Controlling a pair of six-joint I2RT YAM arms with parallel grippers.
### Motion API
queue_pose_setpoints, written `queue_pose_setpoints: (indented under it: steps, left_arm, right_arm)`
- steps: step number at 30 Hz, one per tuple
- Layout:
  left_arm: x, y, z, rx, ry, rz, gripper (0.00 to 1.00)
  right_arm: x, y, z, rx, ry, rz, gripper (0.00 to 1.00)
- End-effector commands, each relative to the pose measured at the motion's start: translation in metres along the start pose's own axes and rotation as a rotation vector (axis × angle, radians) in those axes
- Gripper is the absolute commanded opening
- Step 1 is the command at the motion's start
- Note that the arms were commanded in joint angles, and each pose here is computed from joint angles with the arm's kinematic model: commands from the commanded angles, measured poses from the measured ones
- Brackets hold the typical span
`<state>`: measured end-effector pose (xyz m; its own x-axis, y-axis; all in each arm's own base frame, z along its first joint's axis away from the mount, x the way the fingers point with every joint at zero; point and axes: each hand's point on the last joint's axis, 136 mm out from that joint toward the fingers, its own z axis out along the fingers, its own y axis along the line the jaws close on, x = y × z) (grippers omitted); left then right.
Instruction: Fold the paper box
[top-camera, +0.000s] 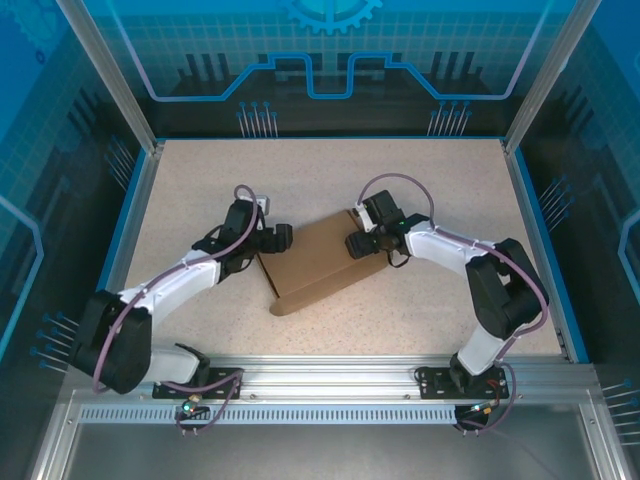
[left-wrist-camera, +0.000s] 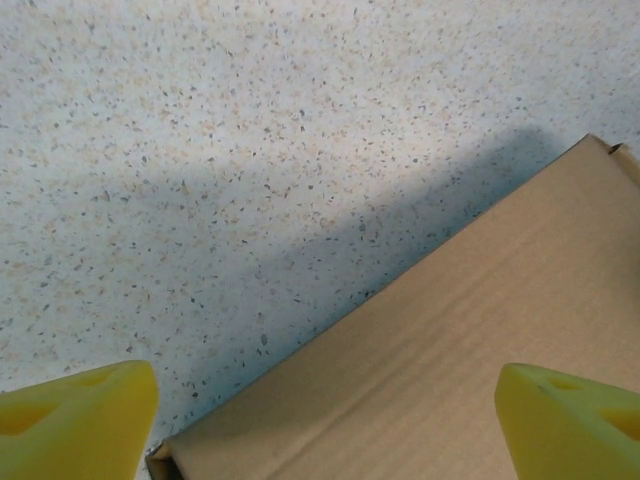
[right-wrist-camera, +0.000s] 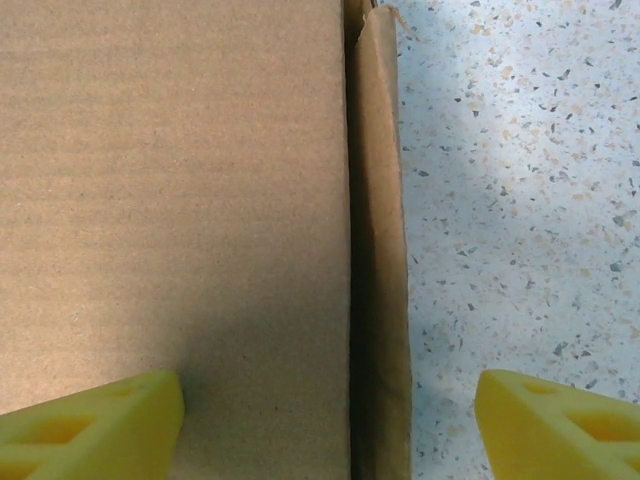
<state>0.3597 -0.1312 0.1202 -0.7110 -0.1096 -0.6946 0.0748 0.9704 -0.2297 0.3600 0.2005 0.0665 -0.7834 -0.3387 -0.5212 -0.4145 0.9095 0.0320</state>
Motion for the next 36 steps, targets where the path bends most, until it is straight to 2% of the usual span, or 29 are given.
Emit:
queue_pose_setpoints:
  steps: [1, 5, 9, 17, 23, 30, 36]
  left_arm:
    - [-0.004, -0.005, 0.013, 0.043, 0.045, 0.000, 0.89]
    - [-0.002, -0.003, 0.029, 0.034, 0.094, 0.007, 0.89]
    - [-0.008, -0.002, 0.036, 0.031, 0.094, 0.008, 0.89]
    - [-0.021, -0.001, 0.034, 0.028, 0.052, -0.002, 0.89]
    - [-0.026, -0.010, 0.027, 0.096, 0.022, -0.047, 0.90]
    - [-0.006, -0.022, 0.031, 0.176, 0.115, -0.053, 0.89]
    - [0.008, -0.008, 0.040, 0.115, 0.176, 0.020, 0.89]
  right_arm:
    - [0.015, -0.007, 0.013, 0.014, 0.077, 0.007, 0.78]
    - [0.002, -0.017, 0.020, -0.012, 0.066, 0.036, 0.78]
    - [-0.019, -0.021, 0.025, -0.041, 0.060, 0.045, 0.76]
    - [-0.044, -0.019, -0.016, -0.041, -0.026, 0.029, 0.77]
    - [-0.028, -0.010, -0.050, -0.060, -0.023, 0.027, 0.78]
    - [0.015, 0.013, -0.065, -0.198, 0.047, 0.125, 0.78]
    - [0.047, 0.043, -0.060, -0.371, 0.102, 0.275, 0.78]
